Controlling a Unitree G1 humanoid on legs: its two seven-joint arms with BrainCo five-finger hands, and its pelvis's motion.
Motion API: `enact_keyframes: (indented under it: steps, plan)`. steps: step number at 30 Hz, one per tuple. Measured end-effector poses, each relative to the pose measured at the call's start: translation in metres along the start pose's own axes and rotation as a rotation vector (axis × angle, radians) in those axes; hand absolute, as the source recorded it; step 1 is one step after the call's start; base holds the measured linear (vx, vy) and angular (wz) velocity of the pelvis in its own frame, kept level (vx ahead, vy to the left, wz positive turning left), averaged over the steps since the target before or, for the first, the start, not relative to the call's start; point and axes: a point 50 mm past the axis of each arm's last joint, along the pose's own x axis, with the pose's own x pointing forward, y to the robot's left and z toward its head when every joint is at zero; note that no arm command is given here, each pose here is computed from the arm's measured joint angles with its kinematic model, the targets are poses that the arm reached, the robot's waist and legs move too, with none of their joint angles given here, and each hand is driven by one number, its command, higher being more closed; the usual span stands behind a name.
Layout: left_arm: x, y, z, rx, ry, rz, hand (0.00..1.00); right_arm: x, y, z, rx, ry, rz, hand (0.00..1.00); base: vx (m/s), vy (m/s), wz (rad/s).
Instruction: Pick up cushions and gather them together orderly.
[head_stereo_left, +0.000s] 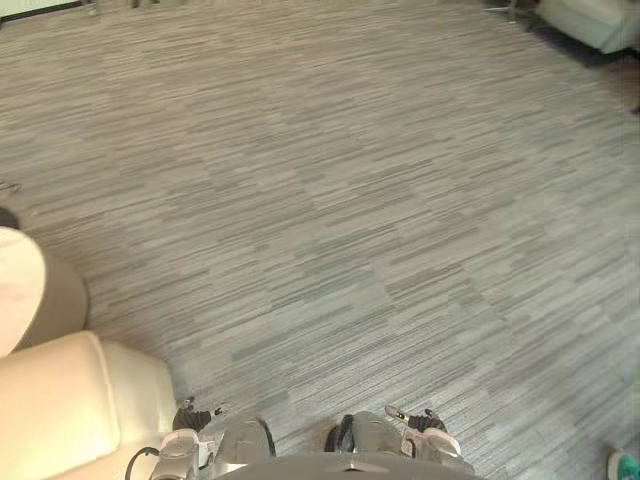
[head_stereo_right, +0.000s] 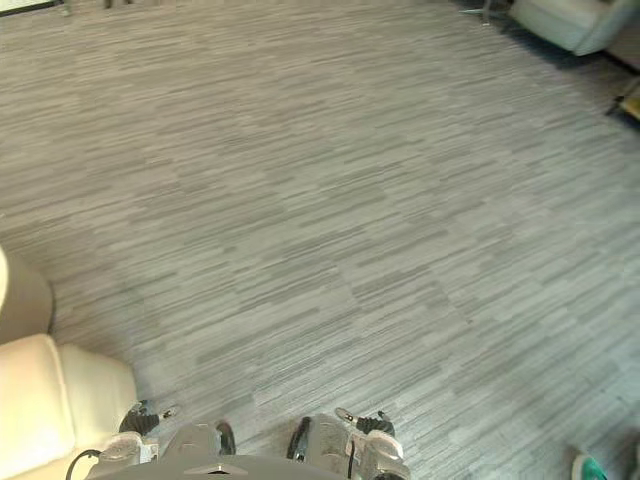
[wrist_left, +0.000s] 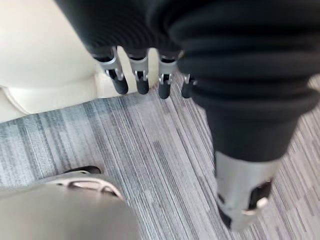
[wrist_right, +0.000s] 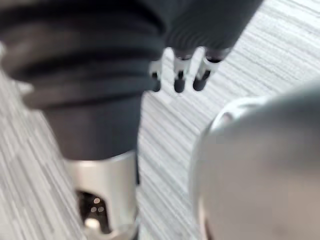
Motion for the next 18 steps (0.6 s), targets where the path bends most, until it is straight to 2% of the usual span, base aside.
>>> enact_keyframes:
  steps: [3,6,11,14,18]
  plan:
    - [0.002,0.009,0.001,0.005,0.001,0.018,0.00,0.001,0.009,0.003,-0.033,0.006,0.027,0.00,0.19,-0.147,-0.60]
    - [0.000,-0.004,-0.005,-0.004,0.032,-0.010,0.00,0.005,-0.004,0.010,-0.046,-0.004,-0.007,0.00,0.15,-0.171,-0.36]
    - [0.001,-0.008,-0.001,-0.002,0.020,-0.022,0.00,0.005,-0.018,0.002,-0.024,0.013,-0.048,0.00,0.10,-0.125,-0.15]
    - [0.000,-0.012,0.001,-0.011,0.010,-0.031,0.00,0.006,-0.027,0.003,-0.031,0.009,-0.080,0.00,0.14,0.010,-0.42]
    - [-0.001,-0.017,0.000,-0.021,0.012,-0.044,0.00,0.007,-0.022,0.010,-0.028,-0.010,-0.078,0.00,0.13,0.120,-0.85]
